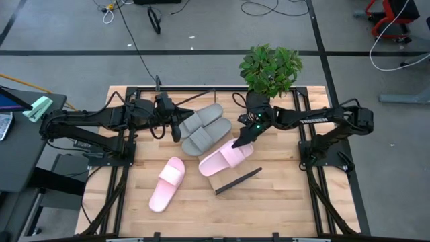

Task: Pick and place slides into the shelf
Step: Put the top pink slides on the shelf

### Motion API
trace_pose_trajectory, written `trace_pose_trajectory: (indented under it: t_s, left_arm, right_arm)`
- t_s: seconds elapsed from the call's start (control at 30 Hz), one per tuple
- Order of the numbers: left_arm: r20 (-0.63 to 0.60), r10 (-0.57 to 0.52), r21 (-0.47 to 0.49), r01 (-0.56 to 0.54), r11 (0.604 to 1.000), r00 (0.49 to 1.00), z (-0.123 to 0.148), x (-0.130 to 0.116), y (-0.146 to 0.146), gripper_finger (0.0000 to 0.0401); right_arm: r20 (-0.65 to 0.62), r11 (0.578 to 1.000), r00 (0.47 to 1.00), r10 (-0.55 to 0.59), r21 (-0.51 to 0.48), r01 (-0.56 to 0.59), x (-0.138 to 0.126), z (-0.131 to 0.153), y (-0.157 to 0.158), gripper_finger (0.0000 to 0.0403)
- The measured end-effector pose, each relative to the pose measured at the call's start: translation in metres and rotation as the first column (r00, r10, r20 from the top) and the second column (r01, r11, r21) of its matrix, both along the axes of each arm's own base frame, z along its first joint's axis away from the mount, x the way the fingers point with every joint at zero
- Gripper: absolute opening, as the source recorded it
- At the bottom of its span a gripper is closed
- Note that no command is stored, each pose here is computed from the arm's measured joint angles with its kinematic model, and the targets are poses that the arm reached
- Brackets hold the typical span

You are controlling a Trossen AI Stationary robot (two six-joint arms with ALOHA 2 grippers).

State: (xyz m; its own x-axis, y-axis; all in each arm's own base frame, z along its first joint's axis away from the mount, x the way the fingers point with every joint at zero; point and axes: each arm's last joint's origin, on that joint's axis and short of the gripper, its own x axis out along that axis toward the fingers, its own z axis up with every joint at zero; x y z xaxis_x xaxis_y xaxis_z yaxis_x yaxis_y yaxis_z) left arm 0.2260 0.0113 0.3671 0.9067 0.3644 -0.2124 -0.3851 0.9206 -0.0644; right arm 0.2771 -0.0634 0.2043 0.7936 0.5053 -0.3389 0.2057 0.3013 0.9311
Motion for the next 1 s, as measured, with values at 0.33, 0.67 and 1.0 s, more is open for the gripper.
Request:
trace_pose_trajectory:
  t_s: [0.33,0.67,1.0]
  left_arm:
    - [0.000,0.000,0.000,0.000,1.000,1.000,0.000,0.000,0.000,0.0040]
    - [0.001,0.001,-0.003,-0.001,1.000,1.000,0.000,0.000,0.000,0.0028]
    - [0.002,0.001,-0.003,-0.001,1.000,1.000,0.000,0.000,0.000,0.0039]
  right_arm:
    - [-0.048,1.000,0.999,-0.026,0.014,0.027,0.003,-0.014,-0.010,0.0005]
    - [-0.104,0.998,0.993,-0.064,0.007,0.065,0.006,-0.030,-0.016,0.0005]
    - [-0.121,0.989,0.982,-0.142,-0.058,0.136,0.007,-0.034,-0.019,0.0005]
